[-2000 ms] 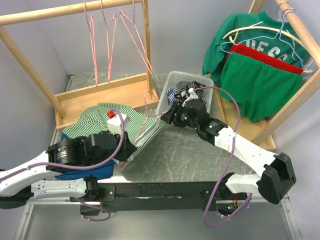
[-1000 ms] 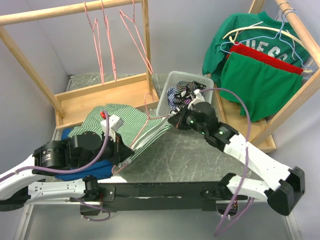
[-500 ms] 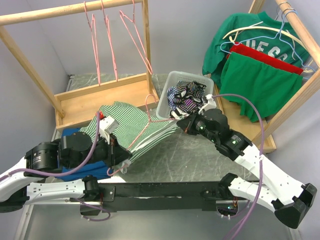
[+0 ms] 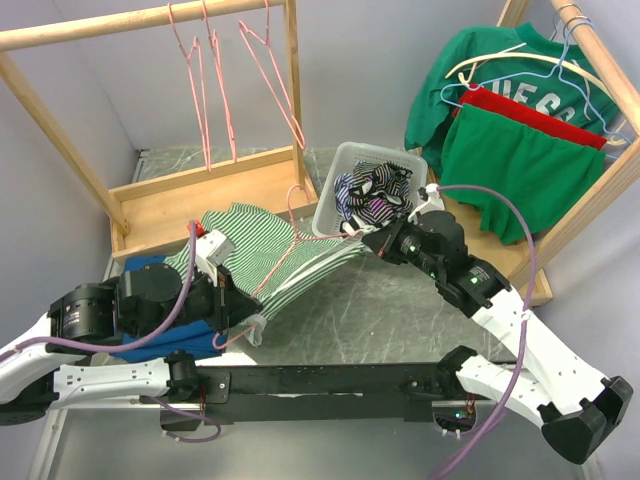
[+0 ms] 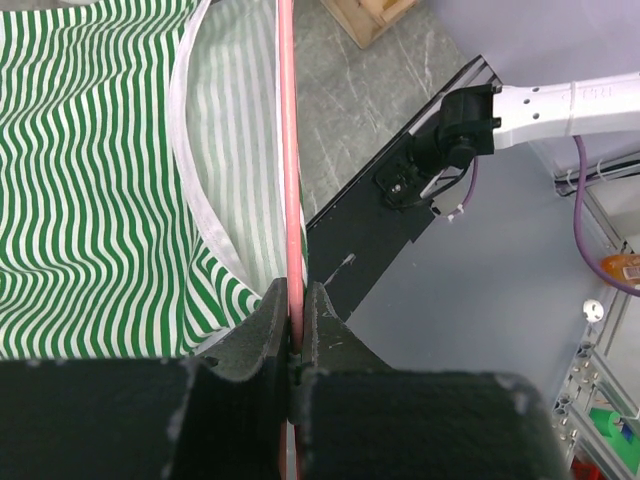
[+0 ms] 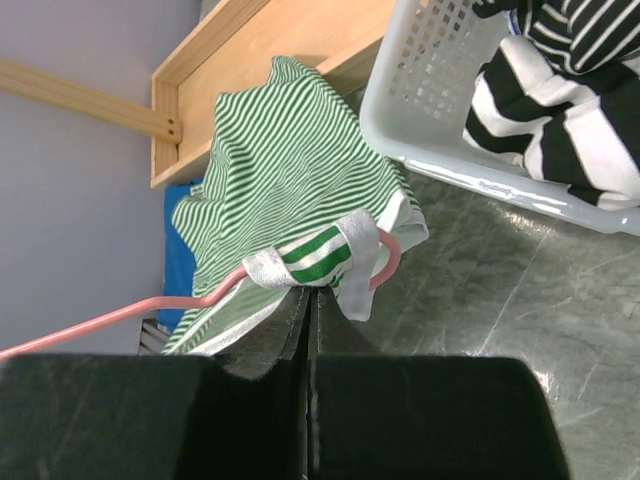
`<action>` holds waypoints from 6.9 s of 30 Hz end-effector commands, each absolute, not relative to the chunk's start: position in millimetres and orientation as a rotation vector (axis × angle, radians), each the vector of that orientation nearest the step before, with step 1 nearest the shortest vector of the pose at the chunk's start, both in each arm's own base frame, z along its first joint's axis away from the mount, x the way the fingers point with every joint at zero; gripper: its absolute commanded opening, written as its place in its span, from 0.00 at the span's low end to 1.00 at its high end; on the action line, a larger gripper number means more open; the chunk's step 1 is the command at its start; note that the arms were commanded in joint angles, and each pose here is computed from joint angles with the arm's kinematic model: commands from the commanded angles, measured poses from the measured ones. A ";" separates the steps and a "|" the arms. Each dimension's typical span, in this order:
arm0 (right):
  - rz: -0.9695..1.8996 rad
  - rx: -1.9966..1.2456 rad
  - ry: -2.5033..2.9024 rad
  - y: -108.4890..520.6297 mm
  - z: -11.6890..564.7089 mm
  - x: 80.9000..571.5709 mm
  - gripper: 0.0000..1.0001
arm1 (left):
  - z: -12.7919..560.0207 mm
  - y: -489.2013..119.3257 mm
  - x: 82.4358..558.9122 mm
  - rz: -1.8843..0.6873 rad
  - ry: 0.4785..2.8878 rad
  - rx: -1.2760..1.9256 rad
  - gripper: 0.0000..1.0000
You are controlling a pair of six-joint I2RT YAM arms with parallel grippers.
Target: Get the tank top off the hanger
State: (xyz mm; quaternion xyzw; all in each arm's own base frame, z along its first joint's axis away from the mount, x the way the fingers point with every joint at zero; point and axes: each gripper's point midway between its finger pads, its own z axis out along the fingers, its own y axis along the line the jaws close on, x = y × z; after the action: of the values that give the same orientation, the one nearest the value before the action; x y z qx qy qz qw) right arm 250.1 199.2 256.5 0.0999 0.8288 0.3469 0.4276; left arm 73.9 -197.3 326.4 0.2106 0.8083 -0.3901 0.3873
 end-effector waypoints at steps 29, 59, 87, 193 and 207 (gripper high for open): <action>0.934 -0.013 1.871 210.8 311.9 225.3 0.56 | 308.5 -231.0 89.6 -0.899 2.112 0.541 0.01; 1.085 -0.214 1.817 284.8 330.8 204.9 0.54 | 299.5 -239.4 89.4 -0.920 2.137 0.510 0.01; 1.118 -0.346 1.816 310.3 337.2 205.3 0.03 | 295.9 -243.9 87.0 -0.929 2.139 0.545 0.01; 0.927 -0.066 1.983 273.9 277.2 175.9 0.54 | 314.4 -252.1 108.4 -0.897 2.104 0.388 0.01; 0.903 -0.197 1.768 282.2 356.8 189.7 0.57 | 291.3 -282.6 104.1 -0.892 2.167 0.492 0.01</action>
State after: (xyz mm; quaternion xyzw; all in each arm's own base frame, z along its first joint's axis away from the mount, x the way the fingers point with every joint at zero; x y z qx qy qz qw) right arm 181.0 278.0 327.2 -0.0752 0.7678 0.3843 0.5071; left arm 107.1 -267.7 275.2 0.1823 0.8619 -0.3091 0.3582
